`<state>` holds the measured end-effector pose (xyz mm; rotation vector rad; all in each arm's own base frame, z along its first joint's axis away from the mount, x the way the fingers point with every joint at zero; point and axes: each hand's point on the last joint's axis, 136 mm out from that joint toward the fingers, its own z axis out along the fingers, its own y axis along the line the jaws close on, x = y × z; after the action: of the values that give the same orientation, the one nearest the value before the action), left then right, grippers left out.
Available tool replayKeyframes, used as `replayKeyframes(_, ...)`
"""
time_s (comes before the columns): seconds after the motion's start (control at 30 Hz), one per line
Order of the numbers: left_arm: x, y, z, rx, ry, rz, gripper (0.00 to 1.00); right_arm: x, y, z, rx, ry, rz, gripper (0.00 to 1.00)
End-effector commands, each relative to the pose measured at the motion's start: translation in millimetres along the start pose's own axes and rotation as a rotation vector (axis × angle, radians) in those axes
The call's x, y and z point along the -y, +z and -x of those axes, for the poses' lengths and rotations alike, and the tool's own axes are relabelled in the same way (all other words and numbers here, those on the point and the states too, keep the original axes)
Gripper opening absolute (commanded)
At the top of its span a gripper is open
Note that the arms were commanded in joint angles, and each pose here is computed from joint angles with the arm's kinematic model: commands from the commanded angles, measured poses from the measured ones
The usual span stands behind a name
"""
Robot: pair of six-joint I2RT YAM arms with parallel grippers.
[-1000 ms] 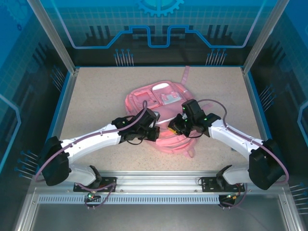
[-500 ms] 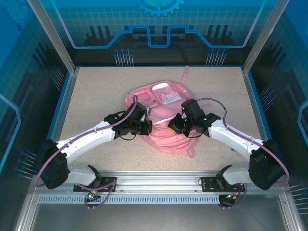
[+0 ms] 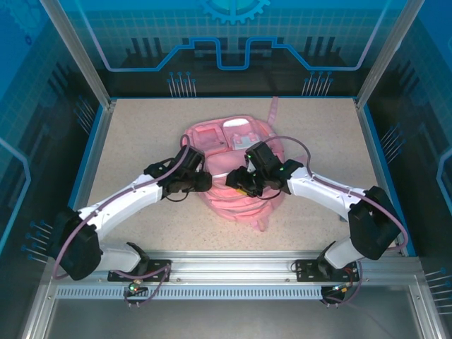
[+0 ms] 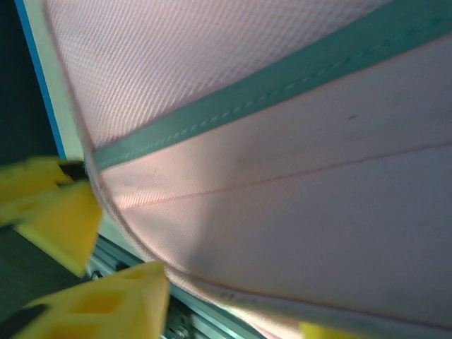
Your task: Pack the student bag
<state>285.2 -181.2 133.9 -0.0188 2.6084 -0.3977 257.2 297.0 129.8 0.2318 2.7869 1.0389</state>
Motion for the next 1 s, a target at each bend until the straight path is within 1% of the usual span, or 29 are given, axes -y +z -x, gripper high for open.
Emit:
replayKeyframes(0.0, -8, -16, 7, 0.052, -0.014, 0.021, 0.61, -3, -21, -2, 0.014, -0.132, -0.045, 0.65)
replayKeyframes(0.03, -8, -20, 8, 0.059, -0.019, 0.022, 0.67, 2, -31, 2, 0.033, -0.168, -0.088, 0.69)
replayKeyframes(0.13, -11, -34, 13, 0.086, -0.038, 0.03, 0.79, 16, -64, 21, 0.098, -0.265, -0.208, 0.79)
replayKeyframes(0.3, -17, -55, 19, 0.127, -0.045, 0.052, 0.88, 53, -121, 55, 0.236, -0.332, -0.373, 0.92)
replayKeyframes(0.47, -25, -72, 20, 0.171, -0.063, 0.072, 0.96, 103, -158, 81, 0.33, -0.307, -0.514, 0.97)
replayKeyframes(0.63, -28, -81, 20, 0.199, -0.088, 0.061, 0.99, 163, -171, 90, 0.334, -0.137, -0.588, 0.98)
replayKeyframes(0.8, -28, -85, 18, 0.195, -0.108, 0.054, 0.99, 228, -187, 85, 0.336, 0.085, -0.67, 0.98)
replayKeyframes(0.97, -27, -84, 17, 0.19, -0.114, 0.049, 0.99, 274, -201, 71, 0.374, 0.293, -0.66, 0.97)
